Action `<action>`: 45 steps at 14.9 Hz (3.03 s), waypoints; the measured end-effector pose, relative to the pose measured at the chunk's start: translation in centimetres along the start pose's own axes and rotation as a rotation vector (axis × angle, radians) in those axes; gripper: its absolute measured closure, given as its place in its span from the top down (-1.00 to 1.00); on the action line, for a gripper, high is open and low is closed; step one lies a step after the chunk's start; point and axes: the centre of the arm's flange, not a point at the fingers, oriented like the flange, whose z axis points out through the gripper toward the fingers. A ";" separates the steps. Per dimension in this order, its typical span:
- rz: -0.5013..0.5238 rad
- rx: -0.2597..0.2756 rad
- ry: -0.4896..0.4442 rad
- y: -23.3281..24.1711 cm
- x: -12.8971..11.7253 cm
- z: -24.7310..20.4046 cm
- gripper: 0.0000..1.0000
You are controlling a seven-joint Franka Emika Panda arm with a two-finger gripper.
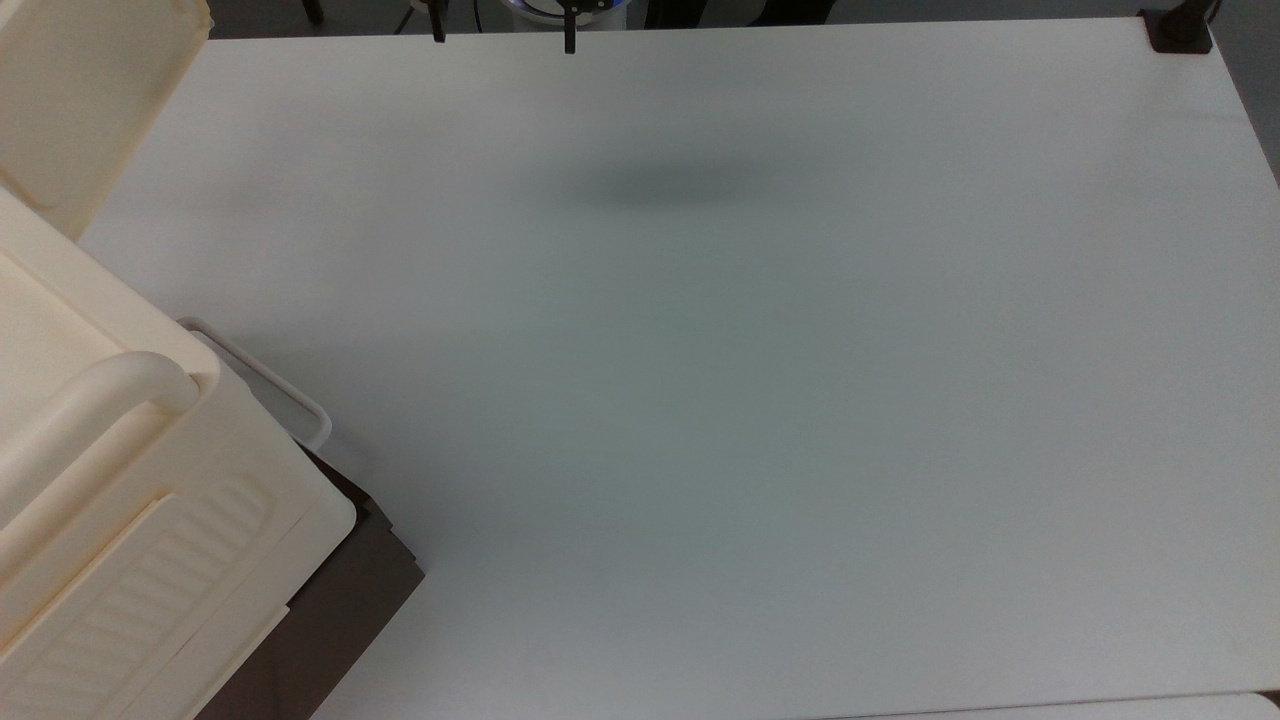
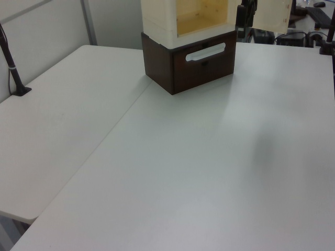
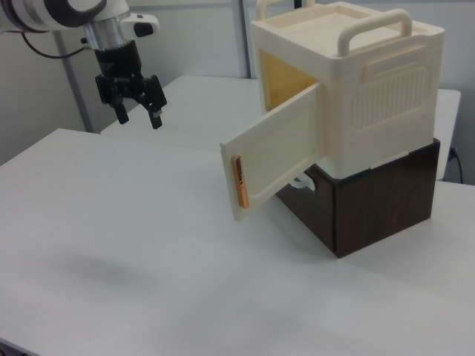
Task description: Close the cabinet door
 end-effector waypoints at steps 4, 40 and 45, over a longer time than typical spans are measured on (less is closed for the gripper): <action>0.000 0.000 -0.006 0.0 0.0 0.1 1.00; 0.364 -0.047 0.221 26.0 -9.3 -11.6 -0.98; 0.384 -0.075 0.207 32.8 -12.6 -10.9 -0.98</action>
